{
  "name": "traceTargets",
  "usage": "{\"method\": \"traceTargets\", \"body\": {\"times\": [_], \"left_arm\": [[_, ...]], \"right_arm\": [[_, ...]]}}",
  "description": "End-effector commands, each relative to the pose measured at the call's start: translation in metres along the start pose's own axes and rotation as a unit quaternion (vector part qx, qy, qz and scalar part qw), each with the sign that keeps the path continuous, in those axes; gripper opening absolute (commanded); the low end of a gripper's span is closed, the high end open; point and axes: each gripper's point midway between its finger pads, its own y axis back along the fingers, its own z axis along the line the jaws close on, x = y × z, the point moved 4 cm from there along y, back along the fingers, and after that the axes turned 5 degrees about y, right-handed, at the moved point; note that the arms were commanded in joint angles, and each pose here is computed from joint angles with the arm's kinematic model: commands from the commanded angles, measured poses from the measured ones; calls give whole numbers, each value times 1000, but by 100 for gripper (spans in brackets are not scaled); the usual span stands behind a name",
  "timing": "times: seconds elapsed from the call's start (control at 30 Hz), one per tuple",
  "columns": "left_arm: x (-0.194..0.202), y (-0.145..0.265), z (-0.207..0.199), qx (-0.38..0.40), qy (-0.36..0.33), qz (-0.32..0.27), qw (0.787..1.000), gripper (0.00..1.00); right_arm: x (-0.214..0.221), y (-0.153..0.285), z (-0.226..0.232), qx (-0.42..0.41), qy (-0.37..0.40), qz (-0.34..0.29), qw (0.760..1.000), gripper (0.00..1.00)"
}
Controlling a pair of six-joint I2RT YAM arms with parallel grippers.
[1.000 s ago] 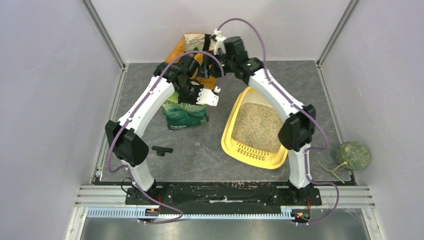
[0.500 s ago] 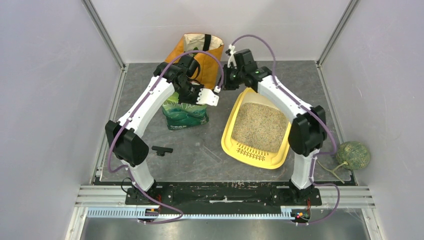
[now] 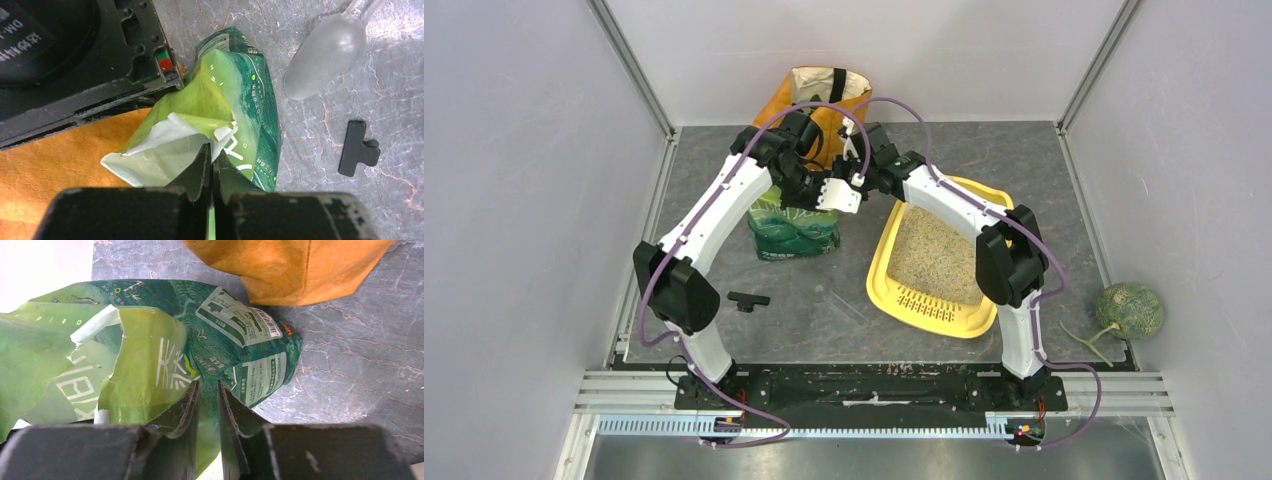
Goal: Fill the litter box with clean litter
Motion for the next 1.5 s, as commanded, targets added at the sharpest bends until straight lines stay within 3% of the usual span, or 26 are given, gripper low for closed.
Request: {"method": "traceTargets", "body": {"times": [0.0, 0.17, 0.33, 0.37, 0.57, 0.67, 0.83, 1.0, 1.07, 1.23, 1.47], "left_arm": [[-13, 13, 10, -40, -20, -32, 998, 6], [-16, 28, 13, -66, -10, -32, 997, 27], [-17, 40, 10, -83, -8, -33, 996, 41], [-17, 42, 11, -87, -8, -34, 996, 48], [-27, 61, 19, -126, 7, -55, 990, 76], [-33, 77, 23, -150, 16, -70, 986, 83], [-51, 123, 18, -217, 51, -137, 965, 88], [-61, 131, -50, -161, 70, -217, 960, 91], [-61, 114, -82, -108, 81, -235, 963, 91], [-64, 46, -147, 6, 61, -227, 972, 86], [-74, -42, -179, 41, -25, -185, 982, 86]], "right_arm": [[-24, 12, 16, -26, 19, -41, 999, 27], [-45, 33, 3, -6, 46, -70, 996, 36], [-56, 52, -9, 10, 66, -85, 994, 47], [-57, 54, -10, 12, 72, -87, 994, 48], [-65, 71, -8, 19, 95, -103, 990, 54], [-70, 77, -10, 24, 96, -109, 989, 56], [-82, 102, -12, 32, 106, -129, 985, 64], [-87, 151, -7, 36, 119, -162, 979, 85], [-83, 170, -4, 41, 127, -171, 976, 97], [-64, 208, -1, 54, 160, -183, 968, 97], [-46, 239, -19, 80, 166, -190, 964, 97]]}}
